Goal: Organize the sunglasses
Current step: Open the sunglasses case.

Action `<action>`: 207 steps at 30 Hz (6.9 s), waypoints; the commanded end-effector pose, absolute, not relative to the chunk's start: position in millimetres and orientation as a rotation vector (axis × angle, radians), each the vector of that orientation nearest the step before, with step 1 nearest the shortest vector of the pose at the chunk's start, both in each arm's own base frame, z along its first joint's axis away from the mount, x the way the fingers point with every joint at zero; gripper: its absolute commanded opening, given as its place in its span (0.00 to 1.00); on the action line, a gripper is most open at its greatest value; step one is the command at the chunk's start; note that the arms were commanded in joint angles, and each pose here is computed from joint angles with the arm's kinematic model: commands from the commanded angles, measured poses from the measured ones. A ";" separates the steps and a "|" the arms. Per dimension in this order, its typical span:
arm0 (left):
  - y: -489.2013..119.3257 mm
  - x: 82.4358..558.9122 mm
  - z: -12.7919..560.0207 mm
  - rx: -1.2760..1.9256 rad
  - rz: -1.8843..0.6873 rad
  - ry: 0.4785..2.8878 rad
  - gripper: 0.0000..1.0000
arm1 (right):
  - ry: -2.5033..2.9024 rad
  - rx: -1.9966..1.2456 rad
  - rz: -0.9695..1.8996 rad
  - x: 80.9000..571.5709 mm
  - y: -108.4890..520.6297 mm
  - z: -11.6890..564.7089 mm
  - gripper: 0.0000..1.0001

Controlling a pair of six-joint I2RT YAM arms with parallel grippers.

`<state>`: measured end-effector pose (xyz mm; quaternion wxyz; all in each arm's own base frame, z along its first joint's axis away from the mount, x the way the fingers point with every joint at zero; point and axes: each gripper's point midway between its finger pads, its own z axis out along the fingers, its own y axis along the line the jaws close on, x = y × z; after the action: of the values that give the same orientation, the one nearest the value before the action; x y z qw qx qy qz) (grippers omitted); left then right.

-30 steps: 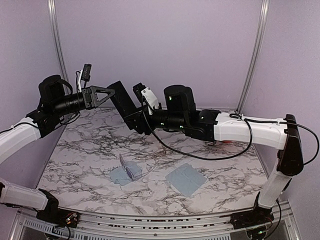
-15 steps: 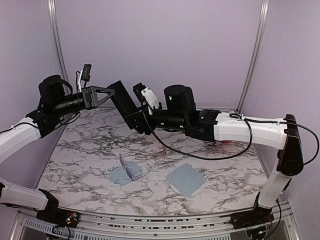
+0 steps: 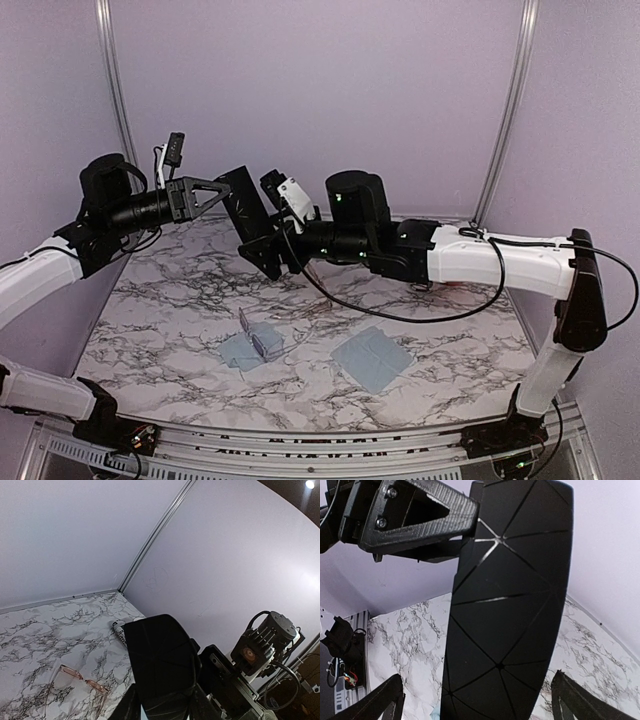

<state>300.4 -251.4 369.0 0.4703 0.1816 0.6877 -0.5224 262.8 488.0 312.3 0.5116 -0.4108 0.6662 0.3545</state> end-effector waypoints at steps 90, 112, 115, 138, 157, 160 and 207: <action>-242.9 312.6 350.5 0.454 -1.055 1.773 0.17 | 1.740 -0.993 1.012 307.9 508.3 321.7 0.73; -245.2 313.6 345.3 0.454 -1.030 1.794 0.17 | 1.751 -1.015 1.038 305.4 525.6 313.5 0.73; -245.6 313.7 345.1 0.456 -1.029 1.795 0.17 | 1.744 -1.007 1.029 306.1 524.1 316.7 0.67; -249.7 305.7 349.0 0.495 -1.047 1.779 0.17 | 1.733 -1.040 1.096 303.4 514.5 320.2 0.48; -252.5 298.7 354.3 0.521 -1.081 1.754 0.17 | 1.765 -1.049 1.038 312.7 499.0 312.6 0.54; -252.6 298.8 354.0 0.521 -1.081 1.755 0.17 | 1.766 -1.037 1.006 315.4 494.4 315.0 0.58; -254.1 301.7 349.6 0.514 -1.082 1.769 0.16 | 1.831 -0.937 0.710 332.5 448.1 309.9 0.60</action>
<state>312.2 -246.9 320.5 0.4648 0.1836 0.7584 -0.4184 322.9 463.4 305.5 0.4472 -0.3940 0.7367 0.3195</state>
